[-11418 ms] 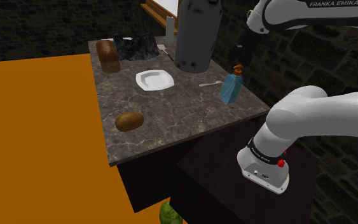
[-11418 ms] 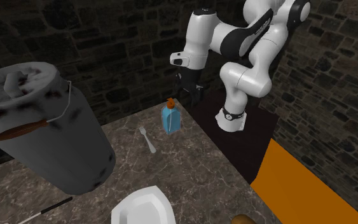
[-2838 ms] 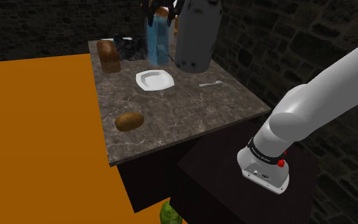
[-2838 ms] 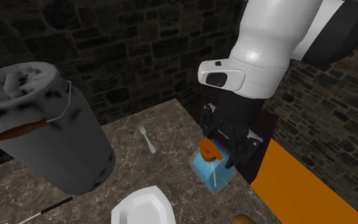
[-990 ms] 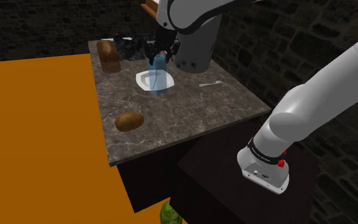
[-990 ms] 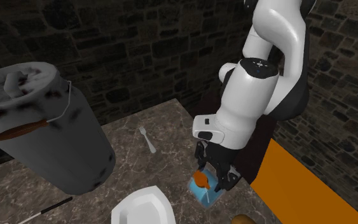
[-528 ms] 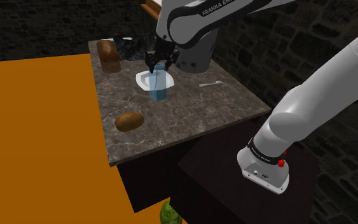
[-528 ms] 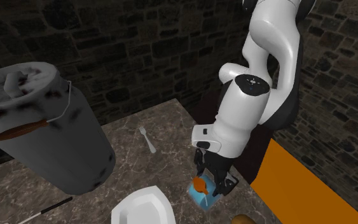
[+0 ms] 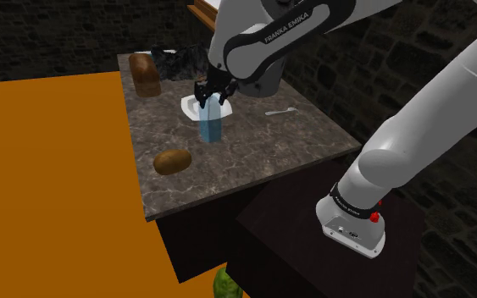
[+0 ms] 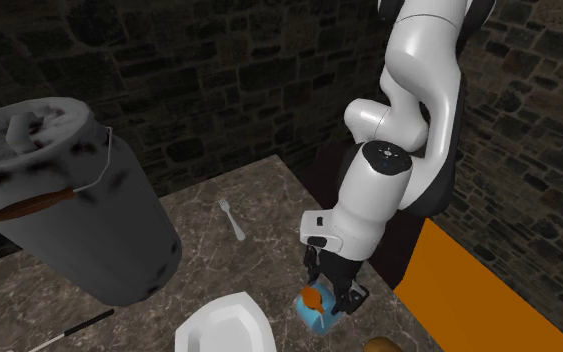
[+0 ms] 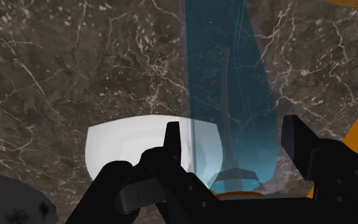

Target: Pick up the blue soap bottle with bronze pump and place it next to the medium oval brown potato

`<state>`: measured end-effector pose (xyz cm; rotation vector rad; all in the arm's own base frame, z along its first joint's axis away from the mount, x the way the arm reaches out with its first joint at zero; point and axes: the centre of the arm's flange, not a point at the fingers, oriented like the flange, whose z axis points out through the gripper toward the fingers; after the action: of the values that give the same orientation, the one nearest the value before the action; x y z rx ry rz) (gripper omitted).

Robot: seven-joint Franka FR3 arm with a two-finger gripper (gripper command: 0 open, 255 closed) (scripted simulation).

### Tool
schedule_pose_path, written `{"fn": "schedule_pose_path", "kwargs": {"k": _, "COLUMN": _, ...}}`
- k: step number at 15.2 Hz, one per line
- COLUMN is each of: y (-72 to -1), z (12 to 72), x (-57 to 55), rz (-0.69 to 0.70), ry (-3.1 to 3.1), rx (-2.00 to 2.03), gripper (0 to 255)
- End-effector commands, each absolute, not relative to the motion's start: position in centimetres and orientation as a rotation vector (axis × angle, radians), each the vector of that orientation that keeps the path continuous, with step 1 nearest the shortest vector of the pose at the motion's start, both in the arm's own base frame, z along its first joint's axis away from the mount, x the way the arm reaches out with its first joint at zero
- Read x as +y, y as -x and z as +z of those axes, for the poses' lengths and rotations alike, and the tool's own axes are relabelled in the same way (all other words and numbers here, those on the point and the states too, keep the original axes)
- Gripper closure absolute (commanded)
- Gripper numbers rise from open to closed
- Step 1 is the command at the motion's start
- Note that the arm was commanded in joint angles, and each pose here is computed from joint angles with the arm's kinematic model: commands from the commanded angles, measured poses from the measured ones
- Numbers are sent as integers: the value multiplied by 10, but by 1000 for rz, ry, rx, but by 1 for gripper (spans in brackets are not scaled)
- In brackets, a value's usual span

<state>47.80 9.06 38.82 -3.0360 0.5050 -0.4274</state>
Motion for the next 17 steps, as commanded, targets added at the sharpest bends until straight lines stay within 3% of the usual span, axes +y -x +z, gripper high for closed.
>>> {"fn": "schedule_pose_path", "kwargs": {"k": 1, "y": -479, "z": 377, "x": 91, "rz": -429, "ry": 3035, "rx": 505, "gripper": 255}}
{"fn": "schedule_pose_path", "kwargs": {"k": 11, "y": -479, "z": 368, "x": 91, "rz": -429, "ry": 3035, "rx": 505, "gripper": 255}}
{"fn": "schedule_pose_path", "kwargs": {"k": 12, "y": -478, "z": 368, "x": 91, "rz": -429, "ry": 3035, "rx": 505, "gripper": 0}}
{"fn": "schedule_pose_path", "kwargs": {"k": 17, "y": -479, "z": 368, "x": 91, "rz": -429, "ry": 3035, "rx": 505, "gripper": 0}}
